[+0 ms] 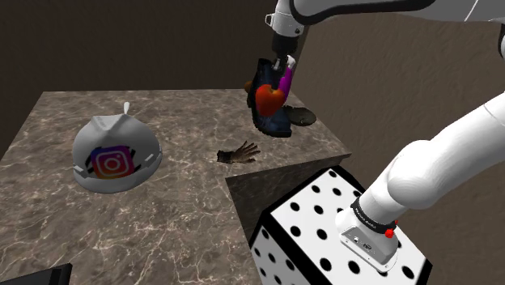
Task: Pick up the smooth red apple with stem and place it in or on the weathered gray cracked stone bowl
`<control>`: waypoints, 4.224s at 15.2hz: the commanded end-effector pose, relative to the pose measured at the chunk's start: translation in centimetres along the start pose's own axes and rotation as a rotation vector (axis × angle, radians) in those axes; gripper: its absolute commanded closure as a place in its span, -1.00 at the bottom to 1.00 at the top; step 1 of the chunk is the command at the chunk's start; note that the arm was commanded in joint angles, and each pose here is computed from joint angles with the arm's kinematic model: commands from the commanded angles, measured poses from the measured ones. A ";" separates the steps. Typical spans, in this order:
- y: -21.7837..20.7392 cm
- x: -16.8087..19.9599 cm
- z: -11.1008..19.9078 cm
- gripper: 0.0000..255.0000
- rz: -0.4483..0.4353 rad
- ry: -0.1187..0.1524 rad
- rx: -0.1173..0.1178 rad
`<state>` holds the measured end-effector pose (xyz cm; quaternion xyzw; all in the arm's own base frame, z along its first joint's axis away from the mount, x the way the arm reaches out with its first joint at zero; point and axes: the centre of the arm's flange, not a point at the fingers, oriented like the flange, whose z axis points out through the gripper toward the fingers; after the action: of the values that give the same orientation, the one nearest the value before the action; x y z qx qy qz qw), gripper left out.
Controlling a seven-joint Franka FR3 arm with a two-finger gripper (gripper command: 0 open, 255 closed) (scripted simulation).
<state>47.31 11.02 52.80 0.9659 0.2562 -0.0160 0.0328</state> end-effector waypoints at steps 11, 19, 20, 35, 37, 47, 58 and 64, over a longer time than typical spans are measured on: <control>14.1 -7.0 -2.4 1.00 -0.001 0.000 0.000; 23.4 -11.7 -4.1 1.00 -0.001 0.000 0.000; 25.6 -12.8 -4.4 1.00 -0.001 0.000 0.000; 25.2 -12.4 3.5 1.00 -0.001 0.000 0.000; 25.2 -12.4 4.5 1.00 -0.001 0.000 0.000; 24.9 -12.1 9.8 1.00 -0.001 0.000 0.000; 24.9 -12.1 9.8 -1.00 -0.001 0.000 0.000; 24.9 -12.1 5.9 -1.00 -0.001 0.000 0.000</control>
<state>49.16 -16.89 47.70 0.9658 0.2567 -0.0156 0.0330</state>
